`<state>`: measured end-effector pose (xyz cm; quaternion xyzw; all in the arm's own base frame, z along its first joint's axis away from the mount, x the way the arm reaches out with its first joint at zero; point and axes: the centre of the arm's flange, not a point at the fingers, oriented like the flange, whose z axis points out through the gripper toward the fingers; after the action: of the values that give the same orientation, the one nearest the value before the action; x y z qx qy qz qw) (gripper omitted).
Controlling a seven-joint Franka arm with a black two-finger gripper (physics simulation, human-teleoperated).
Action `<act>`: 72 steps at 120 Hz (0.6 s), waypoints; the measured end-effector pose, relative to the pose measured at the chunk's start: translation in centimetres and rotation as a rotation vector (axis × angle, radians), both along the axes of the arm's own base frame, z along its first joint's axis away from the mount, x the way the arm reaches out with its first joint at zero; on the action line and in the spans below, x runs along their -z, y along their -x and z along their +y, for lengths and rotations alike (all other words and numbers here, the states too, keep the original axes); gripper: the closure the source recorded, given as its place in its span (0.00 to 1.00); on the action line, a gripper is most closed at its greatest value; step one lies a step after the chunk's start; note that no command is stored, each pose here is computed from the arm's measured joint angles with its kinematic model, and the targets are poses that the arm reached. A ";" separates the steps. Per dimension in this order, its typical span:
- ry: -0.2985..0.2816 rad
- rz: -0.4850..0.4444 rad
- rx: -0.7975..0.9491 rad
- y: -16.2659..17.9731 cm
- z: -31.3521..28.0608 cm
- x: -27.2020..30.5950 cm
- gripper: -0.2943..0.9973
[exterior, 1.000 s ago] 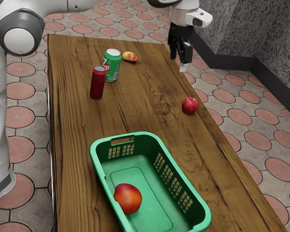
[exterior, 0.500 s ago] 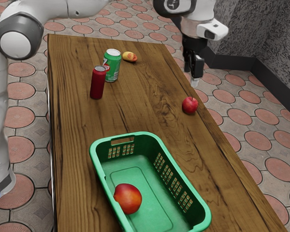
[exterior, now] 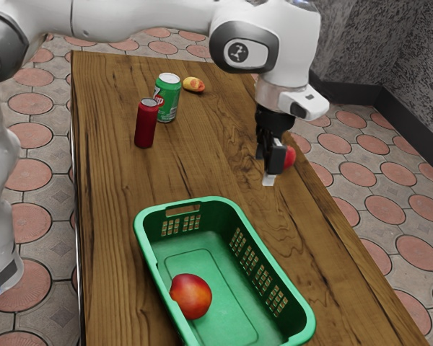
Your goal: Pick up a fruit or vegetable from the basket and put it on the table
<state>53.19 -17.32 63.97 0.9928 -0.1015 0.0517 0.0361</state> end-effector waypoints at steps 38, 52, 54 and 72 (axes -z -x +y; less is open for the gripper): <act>0.078 0.057 -0.247 8.5 5.6 6.2 0.23; 0.041 0.013 -0.293 11.9 2.5 6.2 0.23; 0.041 0.011 -0.286 12.1 1.4 6.2 0.23; 0.055 0.031 -0.279 12.4 -4.0 7.9 0.23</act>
<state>40.79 -21.29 56.10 0.9966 0.0396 0.0436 0.0571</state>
